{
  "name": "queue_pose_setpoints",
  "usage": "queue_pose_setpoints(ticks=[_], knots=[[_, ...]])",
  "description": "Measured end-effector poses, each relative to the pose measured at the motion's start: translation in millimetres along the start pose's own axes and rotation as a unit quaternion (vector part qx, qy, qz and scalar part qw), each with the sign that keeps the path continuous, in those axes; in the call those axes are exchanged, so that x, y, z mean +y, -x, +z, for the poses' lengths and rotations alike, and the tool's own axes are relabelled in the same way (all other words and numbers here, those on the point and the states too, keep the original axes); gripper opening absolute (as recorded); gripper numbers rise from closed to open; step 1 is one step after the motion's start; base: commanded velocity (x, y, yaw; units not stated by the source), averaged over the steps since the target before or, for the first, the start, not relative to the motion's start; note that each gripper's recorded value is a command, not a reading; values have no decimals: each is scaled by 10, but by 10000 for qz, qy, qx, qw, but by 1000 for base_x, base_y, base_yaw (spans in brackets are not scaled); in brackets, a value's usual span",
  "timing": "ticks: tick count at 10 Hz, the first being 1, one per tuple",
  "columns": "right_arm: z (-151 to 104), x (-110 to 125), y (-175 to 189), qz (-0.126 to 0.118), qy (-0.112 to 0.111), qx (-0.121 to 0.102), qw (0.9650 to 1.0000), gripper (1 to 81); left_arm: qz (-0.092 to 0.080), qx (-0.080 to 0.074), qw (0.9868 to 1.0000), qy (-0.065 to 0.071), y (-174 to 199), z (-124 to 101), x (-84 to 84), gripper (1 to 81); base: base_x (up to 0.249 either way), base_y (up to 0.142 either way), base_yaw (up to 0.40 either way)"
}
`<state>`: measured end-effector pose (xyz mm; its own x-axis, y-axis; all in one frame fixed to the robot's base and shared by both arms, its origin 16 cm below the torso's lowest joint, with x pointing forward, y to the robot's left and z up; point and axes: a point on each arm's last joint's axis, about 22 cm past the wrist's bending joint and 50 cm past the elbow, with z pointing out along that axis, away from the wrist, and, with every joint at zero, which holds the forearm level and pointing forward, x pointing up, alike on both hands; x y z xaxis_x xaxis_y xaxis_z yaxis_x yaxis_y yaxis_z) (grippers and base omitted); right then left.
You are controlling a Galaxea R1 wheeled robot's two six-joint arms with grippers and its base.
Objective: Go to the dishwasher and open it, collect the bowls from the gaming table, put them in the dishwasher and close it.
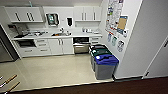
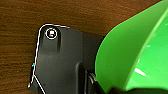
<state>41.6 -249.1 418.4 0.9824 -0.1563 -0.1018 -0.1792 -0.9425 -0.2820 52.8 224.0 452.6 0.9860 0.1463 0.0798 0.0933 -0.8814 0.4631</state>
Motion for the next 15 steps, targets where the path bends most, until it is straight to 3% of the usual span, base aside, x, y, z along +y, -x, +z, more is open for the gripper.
queue_pose_setpoints(ticks=[8, 15], knots=[[3, 8, 21, 7, 12, -5, 10000, 10, -5, -3, 10000, 21, 3, 10, 26, 10, 98, 88, 0], [-3, 25, 0, 5, 30, 18, 10000, 10, -5, -7, 10000, -8, 13, -10, -14, 10, 126, 0, 0]])
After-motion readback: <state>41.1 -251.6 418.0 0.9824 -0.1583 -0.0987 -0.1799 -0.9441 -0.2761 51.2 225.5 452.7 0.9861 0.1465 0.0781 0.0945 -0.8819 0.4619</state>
